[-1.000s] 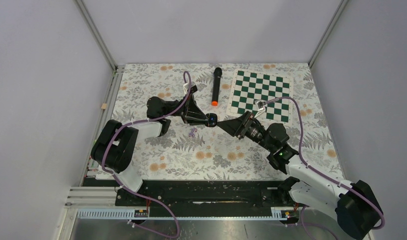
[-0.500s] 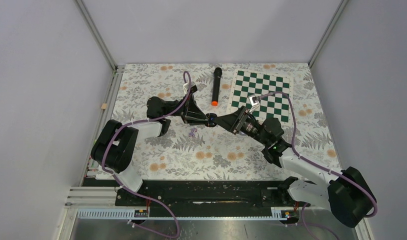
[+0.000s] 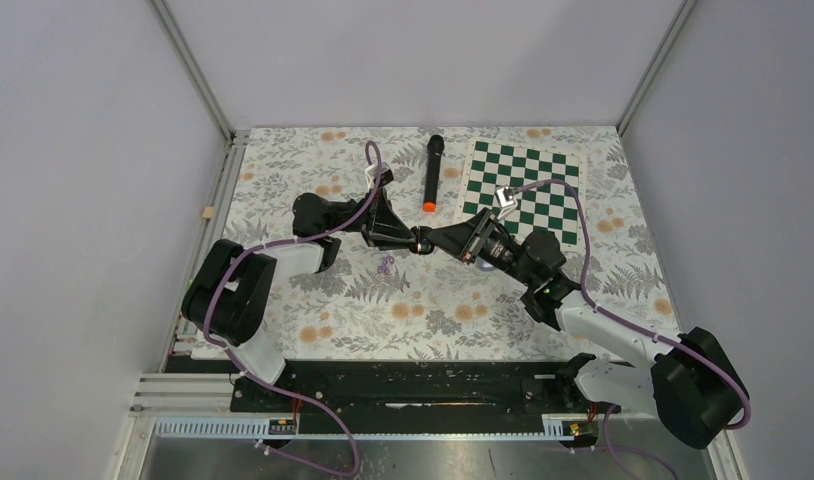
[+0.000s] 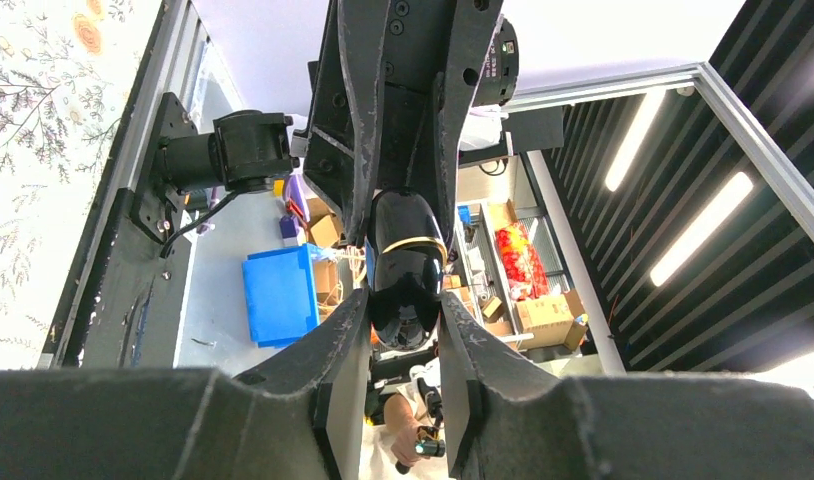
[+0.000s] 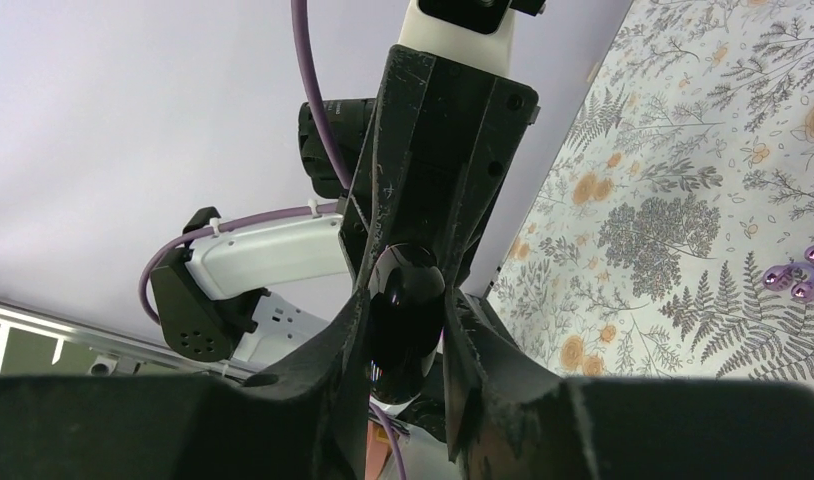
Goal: Insert the wireless bluetooth earbuds into the charging case
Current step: Pass from the left arm to the right
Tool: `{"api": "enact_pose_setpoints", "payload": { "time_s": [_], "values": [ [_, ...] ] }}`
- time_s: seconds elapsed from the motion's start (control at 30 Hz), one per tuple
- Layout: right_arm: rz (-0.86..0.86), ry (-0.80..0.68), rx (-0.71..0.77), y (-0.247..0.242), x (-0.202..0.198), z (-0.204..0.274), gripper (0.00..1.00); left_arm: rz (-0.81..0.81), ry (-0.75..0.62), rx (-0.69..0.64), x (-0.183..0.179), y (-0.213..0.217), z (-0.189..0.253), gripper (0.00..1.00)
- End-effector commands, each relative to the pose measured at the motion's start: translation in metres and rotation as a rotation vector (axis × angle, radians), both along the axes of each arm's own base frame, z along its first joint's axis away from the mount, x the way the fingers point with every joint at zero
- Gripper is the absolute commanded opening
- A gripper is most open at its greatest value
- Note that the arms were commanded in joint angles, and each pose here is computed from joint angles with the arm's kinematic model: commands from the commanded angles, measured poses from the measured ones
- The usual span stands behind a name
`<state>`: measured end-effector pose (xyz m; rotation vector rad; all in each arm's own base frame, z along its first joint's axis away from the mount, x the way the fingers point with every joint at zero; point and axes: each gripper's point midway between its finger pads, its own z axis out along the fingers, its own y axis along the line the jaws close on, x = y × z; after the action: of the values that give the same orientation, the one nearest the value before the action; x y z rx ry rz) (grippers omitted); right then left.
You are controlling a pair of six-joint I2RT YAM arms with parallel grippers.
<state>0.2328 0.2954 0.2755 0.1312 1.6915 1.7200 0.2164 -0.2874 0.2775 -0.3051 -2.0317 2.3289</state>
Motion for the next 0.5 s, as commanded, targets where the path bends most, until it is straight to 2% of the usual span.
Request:
{"api": "enact_pose_setpoints", "payload": {
  "time_s": [0.0, 0.2, 0.33, 0.4, 0.47],
  "values": [
    [0.021, -0.047, -0.004, 0.005, 0.002, 0.016, 0.17, 0.007, -0.102, -0.053, -0.004, 0.000, 0.019, 0.13],
    [-0.008, -0.031, -0.056, 0.002, 0.005, 0.012, 0.13, 0.009, -0.100, -0.054, -0.002, -0.001, 0.019, 0.24],
    [-0.025, -0.002, -0.095, 0.001, 0.008, 0.008, 0.09, 0.016, -0.084, -0.052, 0.001, -0.002, 0.016, 0.42],
    [-0.036, 0.019, -0.127, -0.001, 0.009, 0.001, 0.06, 0.022, -0.081, -0.054, 0.002, -0.003, 0.016, 0.56],
    [-0.057, 0.031, -0.163, -0.004, 0.012, -0.004, 0.04, 0.024, -0.082, -0.056, 0.003, -0.003, 0.018, 0.63]
  ]
}}
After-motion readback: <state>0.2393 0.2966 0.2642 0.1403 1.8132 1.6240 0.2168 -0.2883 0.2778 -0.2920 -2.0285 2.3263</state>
